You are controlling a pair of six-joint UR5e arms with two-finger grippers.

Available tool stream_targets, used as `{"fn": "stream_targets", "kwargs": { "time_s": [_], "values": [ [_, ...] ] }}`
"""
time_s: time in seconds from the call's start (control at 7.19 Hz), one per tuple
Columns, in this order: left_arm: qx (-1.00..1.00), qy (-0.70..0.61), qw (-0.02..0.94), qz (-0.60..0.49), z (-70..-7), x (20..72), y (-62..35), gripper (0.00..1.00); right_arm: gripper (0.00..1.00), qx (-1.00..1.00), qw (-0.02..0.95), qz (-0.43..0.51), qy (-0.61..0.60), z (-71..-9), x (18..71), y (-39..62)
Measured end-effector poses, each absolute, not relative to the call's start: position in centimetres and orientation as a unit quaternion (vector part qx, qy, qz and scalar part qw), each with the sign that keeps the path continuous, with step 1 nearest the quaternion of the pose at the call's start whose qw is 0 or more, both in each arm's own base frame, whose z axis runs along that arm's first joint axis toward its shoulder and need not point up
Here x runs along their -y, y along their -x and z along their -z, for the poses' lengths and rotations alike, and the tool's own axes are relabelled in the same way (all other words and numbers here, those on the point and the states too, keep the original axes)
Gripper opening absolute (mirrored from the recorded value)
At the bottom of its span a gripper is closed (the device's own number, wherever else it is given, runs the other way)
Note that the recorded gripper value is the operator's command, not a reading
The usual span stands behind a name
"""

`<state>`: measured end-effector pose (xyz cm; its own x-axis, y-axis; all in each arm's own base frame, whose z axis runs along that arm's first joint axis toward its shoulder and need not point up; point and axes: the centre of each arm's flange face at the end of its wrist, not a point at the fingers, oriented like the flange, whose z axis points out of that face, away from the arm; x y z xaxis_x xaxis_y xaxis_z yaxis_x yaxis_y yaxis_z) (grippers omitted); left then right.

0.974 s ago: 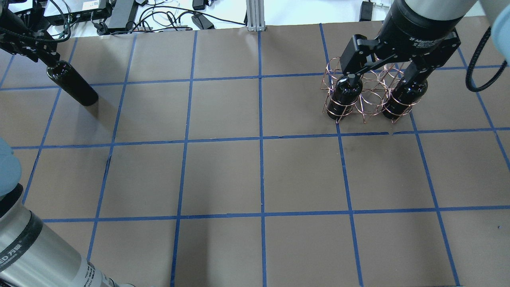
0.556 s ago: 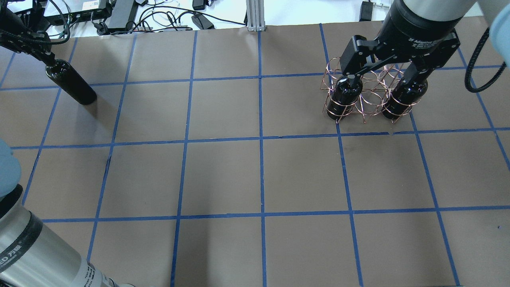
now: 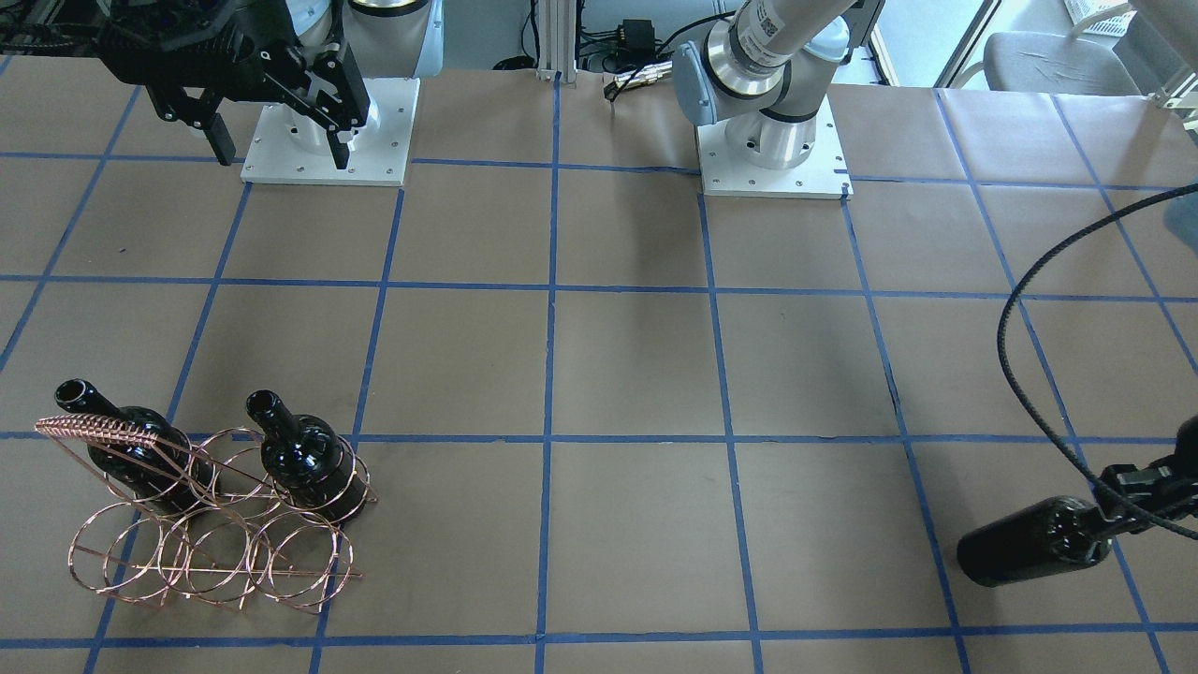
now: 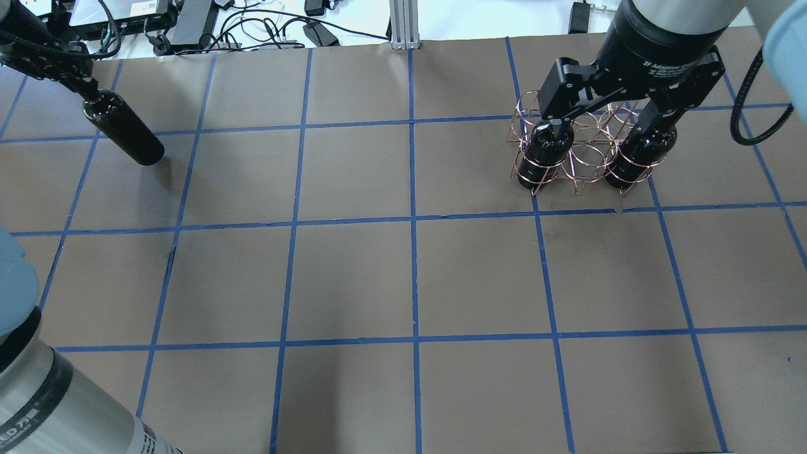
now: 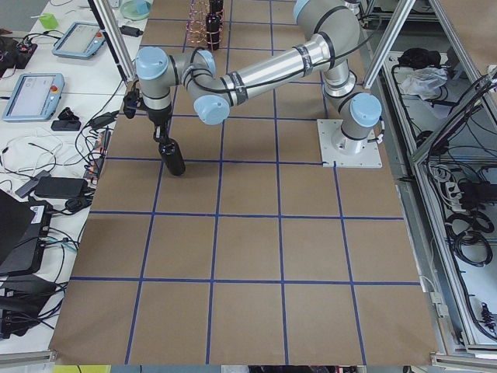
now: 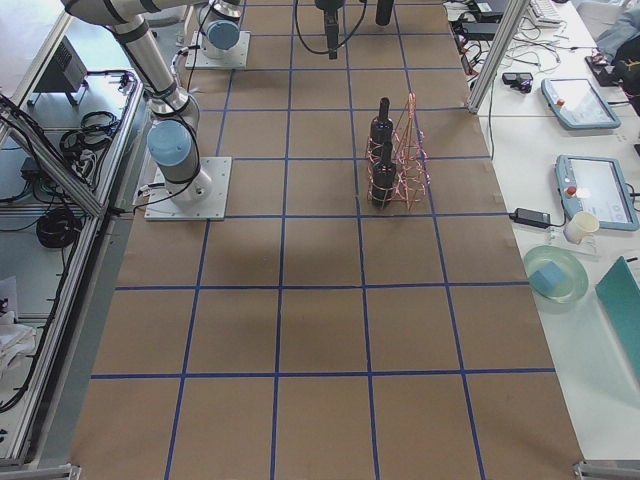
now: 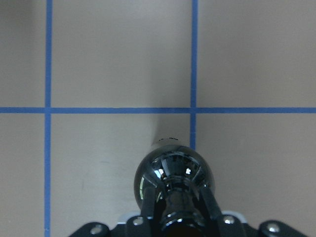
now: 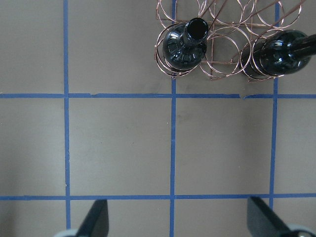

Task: Place wine into wine basket
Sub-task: 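Lift the bottle with the left gripper and carry it toward the table center, then lower the held bottle upright onto the table with the left gripper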

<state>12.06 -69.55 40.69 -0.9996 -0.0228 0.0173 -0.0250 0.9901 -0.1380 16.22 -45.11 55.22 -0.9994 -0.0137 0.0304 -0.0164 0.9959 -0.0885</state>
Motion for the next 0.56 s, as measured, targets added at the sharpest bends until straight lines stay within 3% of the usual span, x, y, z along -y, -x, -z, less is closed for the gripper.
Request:
{"fn": "stream_targets", "kwargs": {
  "time_s": [0.56],
  "values": [
    [0.997,-0.058,0.029,-0.050,-41.6,65.0,7.1,0.00,1.00,0.999,0.017,-0.037,-0.007,-54.5,45.7,-16.2]
  ]
}}
